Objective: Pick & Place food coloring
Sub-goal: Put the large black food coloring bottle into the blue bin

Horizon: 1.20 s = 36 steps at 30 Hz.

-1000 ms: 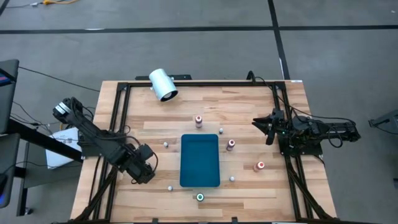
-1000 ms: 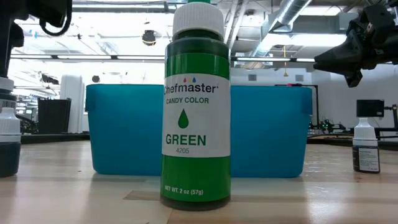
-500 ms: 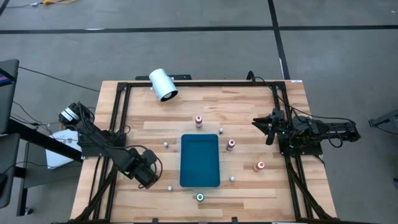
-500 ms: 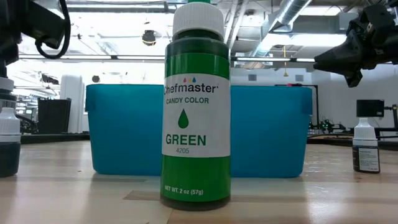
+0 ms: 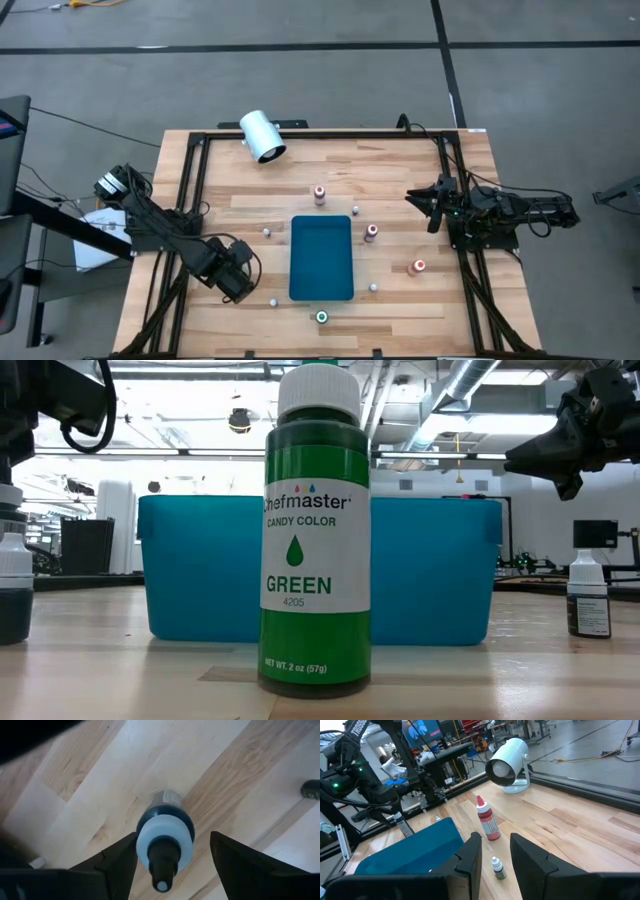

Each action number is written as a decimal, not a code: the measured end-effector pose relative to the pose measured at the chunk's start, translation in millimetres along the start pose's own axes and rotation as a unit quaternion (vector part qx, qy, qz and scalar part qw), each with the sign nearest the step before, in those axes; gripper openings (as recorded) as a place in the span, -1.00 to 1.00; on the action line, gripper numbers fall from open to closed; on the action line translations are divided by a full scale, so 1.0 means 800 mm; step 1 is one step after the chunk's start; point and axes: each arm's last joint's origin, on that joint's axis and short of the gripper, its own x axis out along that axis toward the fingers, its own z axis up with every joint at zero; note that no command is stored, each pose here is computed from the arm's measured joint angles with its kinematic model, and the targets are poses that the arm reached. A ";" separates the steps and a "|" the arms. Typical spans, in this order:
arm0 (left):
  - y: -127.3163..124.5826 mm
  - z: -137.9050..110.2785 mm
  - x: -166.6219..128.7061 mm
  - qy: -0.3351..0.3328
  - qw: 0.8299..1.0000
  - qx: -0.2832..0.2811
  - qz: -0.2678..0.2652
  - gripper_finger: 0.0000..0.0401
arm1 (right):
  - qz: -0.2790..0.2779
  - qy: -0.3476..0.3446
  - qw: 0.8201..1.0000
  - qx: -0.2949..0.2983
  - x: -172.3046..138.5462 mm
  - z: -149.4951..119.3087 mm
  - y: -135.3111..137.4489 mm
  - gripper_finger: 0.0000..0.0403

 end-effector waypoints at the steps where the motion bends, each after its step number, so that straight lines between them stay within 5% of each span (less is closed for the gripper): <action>1: 0.000 0.000 0.000 -0.002 1.000 0.000 0.000 0.13 | 0.000 0.000 1.000 0.000 0.000 0.000 0.000 -0.54; 13: -0.001 0.001 0.000 -0.014 1.000 0.000 -0.002 -0.36 | 0.000 0.000 1.000 0.000 0.000 0.000 0.000 -0.54; 26: 0.003 0.003 -0.008 -0.026 1.000 -0.004 -0.014 -0.37 | 0.000 0.000 1.000 0.000 0.000 0.000 0.000 -0.54; 36: 0.036 0.007 -0.066 -0.091 0.989 -0.030 -0.116 -0.37 | 0.000 0.000 1.000 0.000 0.000 0.000 0.000 -0.54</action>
